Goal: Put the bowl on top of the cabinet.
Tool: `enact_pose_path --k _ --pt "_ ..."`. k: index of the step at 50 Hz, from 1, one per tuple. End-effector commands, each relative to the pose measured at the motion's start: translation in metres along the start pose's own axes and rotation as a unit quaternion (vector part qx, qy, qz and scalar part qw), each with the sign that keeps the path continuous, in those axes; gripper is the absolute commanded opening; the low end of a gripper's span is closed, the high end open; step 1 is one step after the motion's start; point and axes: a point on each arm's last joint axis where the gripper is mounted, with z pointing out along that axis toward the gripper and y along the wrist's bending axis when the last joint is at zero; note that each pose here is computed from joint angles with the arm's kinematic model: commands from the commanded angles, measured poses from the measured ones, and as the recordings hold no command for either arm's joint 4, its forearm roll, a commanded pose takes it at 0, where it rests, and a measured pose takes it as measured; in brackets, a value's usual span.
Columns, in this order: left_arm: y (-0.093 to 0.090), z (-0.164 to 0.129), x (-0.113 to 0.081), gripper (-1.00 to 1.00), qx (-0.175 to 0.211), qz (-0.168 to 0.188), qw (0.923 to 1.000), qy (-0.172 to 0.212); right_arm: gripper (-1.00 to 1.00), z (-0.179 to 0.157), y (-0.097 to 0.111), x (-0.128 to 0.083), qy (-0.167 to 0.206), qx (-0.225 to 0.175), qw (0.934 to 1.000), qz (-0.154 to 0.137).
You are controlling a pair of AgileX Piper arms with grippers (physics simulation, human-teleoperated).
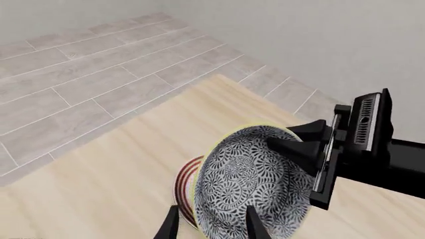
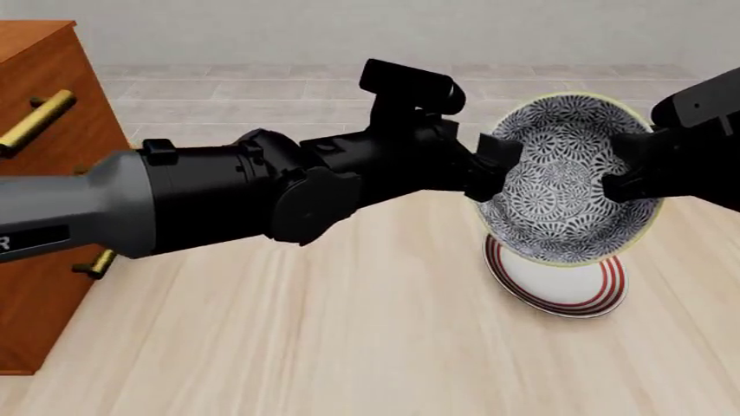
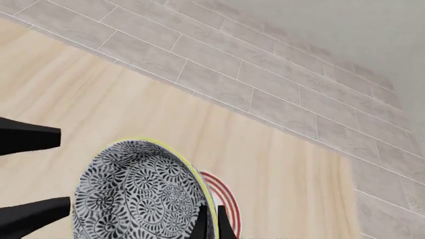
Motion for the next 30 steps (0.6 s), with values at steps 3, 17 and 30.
enact_pose_path --k 3,17,30 --pt "0.008 0.011 0.004 1.00 -0.010 -0.003 0.9999 0.005 -1.00 -0.012 0.002 -0.002 -0.010 -0.003 0.9999 0.009" --pt "0.015 0.024 0.010 1.00 -0.017 -0.007 0.9998 0.011 -1.00 -0.020 0.007 -0.003 -0.017 -0.015 0.9997 0.002" --pt "0.016 0.032 0.018 1.00 -0.019 -0.011 0.9996 0.019 -1.00 -0.029 0.011 -0.004 -0.024 -0.023 0.9994 -0.006"
